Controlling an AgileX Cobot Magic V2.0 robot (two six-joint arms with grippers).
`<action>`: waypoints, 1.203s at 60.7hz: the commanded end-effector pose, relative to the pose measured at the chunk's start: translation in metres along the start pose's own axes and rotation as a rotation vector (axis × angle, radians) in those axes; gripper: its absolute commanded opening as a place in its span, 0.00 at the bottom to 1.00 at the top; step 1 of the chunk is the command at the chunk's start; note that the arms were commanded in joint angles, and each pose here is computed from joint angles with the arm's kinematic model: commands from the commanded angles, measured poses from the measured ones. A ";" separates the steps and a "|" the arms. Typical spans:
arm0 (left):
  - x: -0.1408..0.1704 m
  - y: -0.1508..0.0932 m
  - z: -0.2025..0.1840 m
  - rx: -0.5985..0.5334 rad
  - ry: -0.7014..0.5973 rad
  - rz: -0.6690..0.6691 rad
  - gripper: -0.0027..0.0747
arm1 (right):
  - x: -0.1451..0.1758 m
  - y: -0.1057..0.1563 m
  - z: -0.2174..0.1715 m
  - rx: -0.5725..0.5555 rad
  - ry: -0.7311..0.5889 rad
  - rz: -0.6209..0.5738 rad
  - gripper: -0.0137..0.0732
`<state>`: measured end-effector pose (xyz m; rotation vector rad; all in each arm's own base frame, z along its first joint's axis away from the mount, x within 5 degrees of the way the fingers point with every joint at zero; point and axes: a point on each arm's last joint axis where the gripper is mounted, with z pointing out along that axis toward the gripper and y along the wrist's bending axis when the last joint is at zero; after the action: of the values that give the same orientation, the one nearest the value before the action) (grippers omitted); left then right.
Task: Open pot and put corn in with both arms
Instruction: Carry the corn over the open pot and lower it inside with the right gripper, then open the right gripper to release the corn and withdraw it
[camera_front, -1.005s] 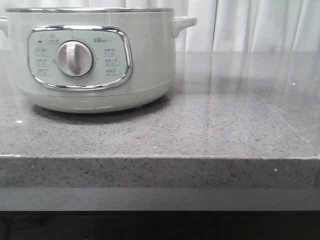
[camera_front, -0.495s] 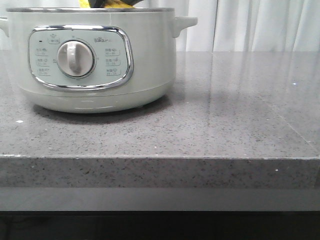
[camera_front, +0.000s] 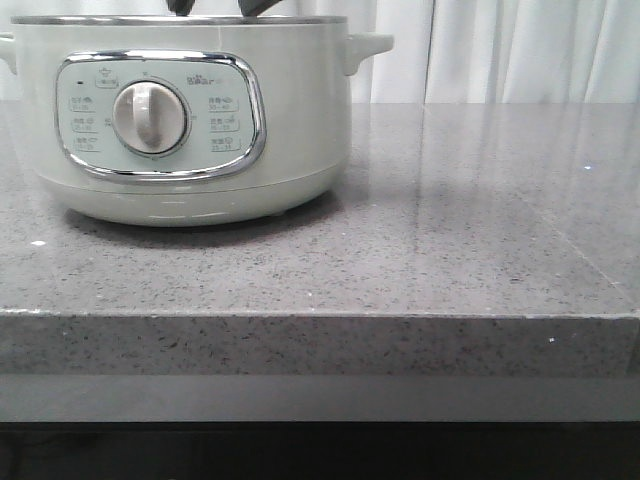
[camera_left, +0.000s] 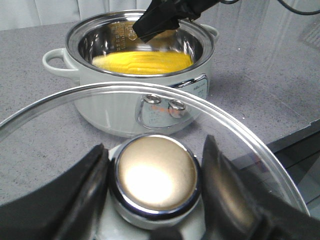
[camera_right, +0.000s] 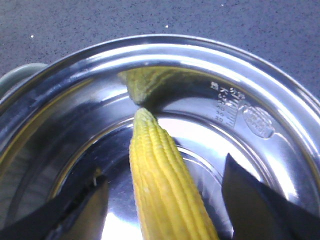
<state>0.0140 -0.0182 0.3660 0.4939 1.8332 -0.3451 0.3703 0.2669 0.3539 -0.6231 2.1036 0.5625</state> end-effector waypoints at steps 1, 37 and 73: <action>-0.021 0.000 -0.006 -0.004 -0.174 -0.015 0.37 | -0.034 0.008 -0.043 -0.009 -0.167 -0.018 0.74; -0.021 0.000 -0.006 -0.003 -0.174 -0.017 0.37 | -0.050 -0.046 -0.134 0.145 -0.271 0.030 0.08; -0.044 0.008 0.035 -0.014 -0.117 -0.031 0.37 | 0.117 -0.047 -0.247 0.382 -0.419 0.011 0.08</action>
<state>0.0450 -0.0301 0.3665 0.4990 1.9161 -0.3397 0.2150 0.0690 0.3770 -0.2769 1.9068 0.2750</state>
